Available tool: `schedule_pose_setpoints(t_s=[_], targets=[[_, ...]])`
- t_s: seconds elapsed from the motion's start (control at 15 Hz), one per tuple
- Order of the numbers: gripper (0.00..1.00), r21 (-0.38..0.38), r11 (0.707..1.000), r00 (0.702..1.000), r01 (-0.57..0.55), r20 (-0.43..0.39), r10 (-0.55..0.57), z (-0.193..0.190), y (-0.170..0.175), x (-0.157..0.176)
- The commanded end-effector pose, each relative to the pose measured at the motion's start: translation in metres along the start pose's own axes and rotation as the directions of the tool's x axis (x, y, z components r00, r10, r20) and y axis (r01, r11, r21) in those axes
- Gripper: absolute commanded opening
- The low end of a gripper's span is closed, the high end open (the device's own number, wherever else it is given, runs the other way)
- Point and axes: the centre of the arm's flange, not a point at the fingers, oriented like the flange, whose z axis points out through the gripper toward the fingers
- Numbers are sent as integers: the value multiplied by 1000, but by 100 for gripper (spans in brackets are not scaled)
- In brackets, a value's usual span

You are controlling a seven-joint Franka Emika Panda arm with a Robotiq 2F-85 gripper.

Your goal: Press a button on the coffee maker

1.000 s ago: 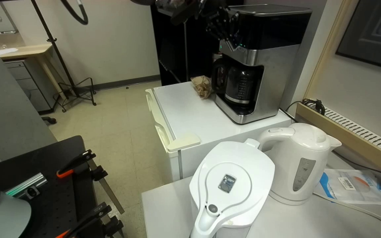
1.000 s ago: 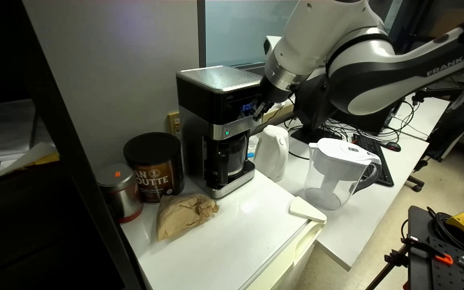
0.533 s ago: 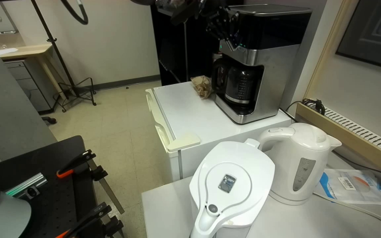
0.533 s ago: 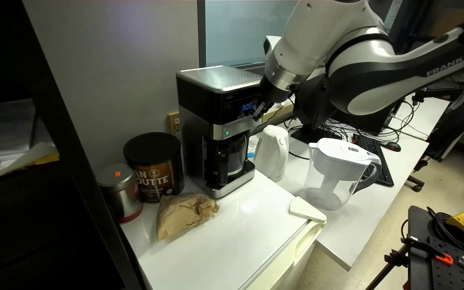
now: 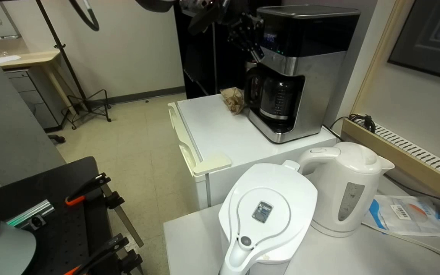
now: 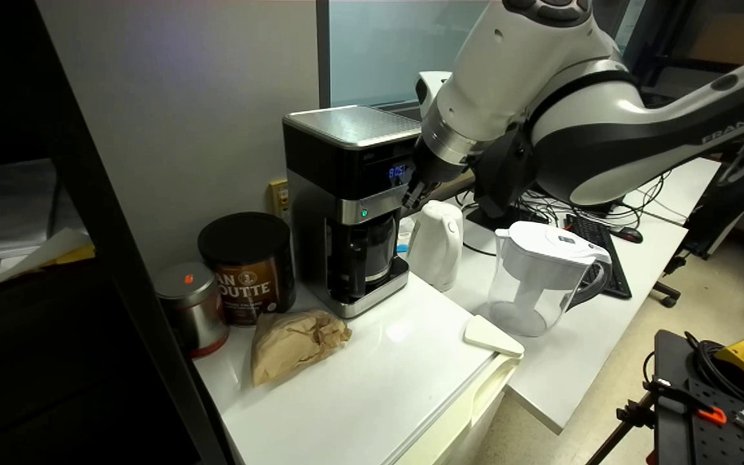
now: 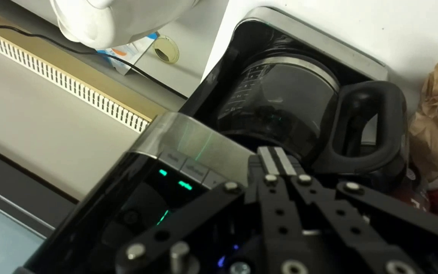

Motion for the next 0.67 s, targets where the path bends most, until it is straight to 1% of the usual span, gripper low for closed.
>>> schedule_pose_setpoints(t_s=[0.0,0.33,0.6], targets=[[3,-43,997,998,66,0,-66,-13,-18,-20],[2,-101,985,990,141,-18,-143,-24,-33,-40],[2,-165,966,979,198,-19,-203,-32,-43,-59]])
